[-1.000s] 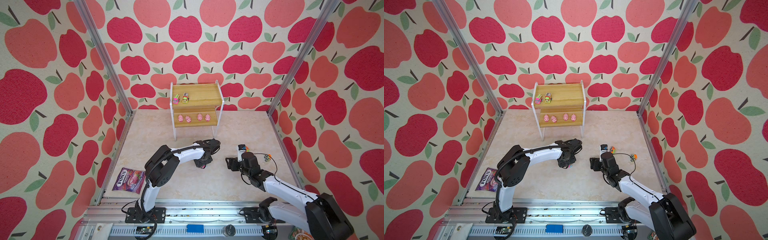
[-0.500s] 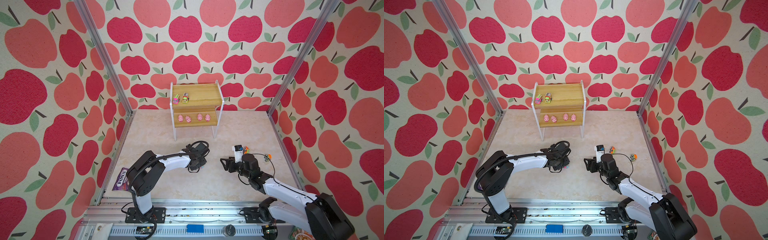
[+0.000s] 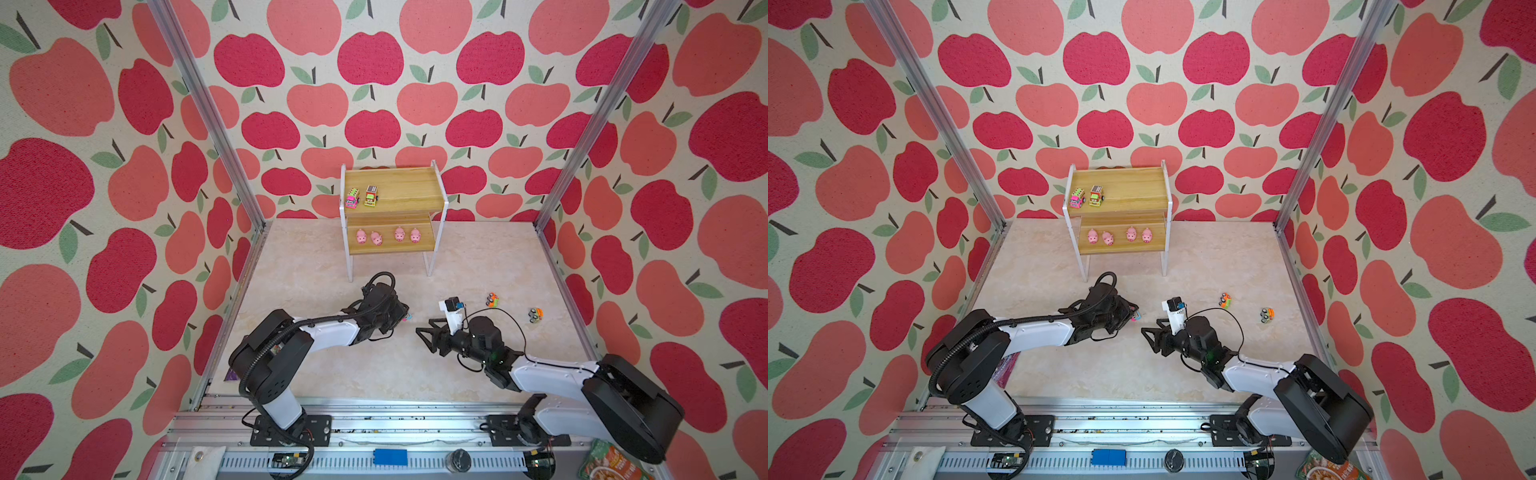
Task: Organize plastic toys on shelves
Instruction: Place the plastic toy at the center of the table, then rotate the plastic toy at the center of the table, then pick up the plastic toy from the center of the table.
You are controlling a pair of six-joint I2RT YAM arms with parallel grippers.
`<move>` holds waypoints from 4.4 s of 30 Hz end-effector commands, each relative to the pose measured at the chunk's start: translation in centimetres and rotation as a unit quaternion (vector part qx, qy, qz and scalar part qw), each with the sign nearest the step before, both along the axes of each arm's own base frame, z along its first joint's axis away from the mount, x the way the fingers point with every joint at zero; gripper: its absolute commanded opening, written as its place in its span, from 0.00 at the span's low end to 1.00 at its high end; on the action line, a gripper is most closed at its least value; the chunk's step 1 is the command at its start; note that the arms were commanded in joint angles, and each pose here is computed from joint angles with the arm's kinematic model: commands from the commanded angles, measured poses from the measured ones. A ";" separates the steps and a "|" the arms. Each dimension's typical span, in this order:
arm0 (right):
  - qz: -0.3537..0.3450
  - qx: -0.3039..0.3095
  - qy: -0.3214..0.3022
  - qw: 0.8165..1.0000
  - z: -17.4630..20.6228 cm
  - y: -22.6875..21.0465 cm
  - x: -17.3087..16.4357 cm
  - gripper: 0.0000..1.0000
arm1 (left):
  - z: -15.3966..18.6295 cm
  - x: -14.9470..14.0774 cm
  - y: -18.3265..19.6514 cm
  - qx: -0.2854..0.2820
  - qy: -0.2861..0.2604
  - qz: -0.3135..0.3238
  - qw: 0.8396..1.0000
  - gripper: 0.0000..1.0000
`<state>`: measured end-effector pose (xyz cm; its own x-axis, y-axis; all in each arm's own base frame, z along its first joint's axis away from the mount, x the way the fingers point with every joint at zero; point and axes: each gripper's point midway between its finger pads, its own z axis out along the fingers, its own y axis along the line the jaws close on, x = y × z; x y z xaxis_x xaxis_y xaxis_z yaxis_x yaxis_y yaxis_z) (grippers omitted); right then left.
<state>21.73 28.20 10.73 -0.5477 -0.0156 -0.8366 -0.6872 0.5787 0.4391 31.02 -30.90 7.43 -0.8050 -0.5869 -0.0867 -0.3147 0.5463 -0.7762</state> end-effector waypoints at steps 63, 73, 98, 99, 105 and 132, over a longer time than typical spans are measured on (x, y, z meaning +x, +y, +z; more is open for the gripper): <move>0.100 -0.183 -0.154 0.966 -7.2 6.2 -1.4 0.20 | 2.6 -3.0 12.2 0.083 -0.032 0.038 0.995 0.87; 0.113 -0.218 -0.173 0.954 -8.2 7.1 -1.8 0.39 | 2.2 -3.8 14.2 0.093 -0.030 0.059 0.994 0.87; 0.058 -0.217 -0.122 0.967 -9.1 7.6 3.4 0.48 | 2.2 -4.7 16.0 0.149 -0.043 0.028 0.987 0.88; 0.054 -0.213 -0.120 0.968 -9.0 7.8 3.8 0.48 | 2.2 -4.7 16.0 0.151 -0.042 0.028 0.987 0.88; 0.066 -0.191 -0.117 0.972 -7.8 10.7 5.4 0.48 | 2.6 -4.8 16.3 0.166 -0.046 0.021 0.985 0.89; 0.014 -0.130 -0.132 0.983 1.0 8.8 2.8 0.74 | 18.6 -1.0 17.4 0.339 -0.263 -0.200 0.881 0.99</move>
<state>25.49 37.10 11.88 -0.2853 -0.2846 -0.9152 -0.7938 0.6053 0.0592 31.74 -12.77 27.08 -0.6810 -0.1074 -0.7243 0.1537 0.9462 -0.2847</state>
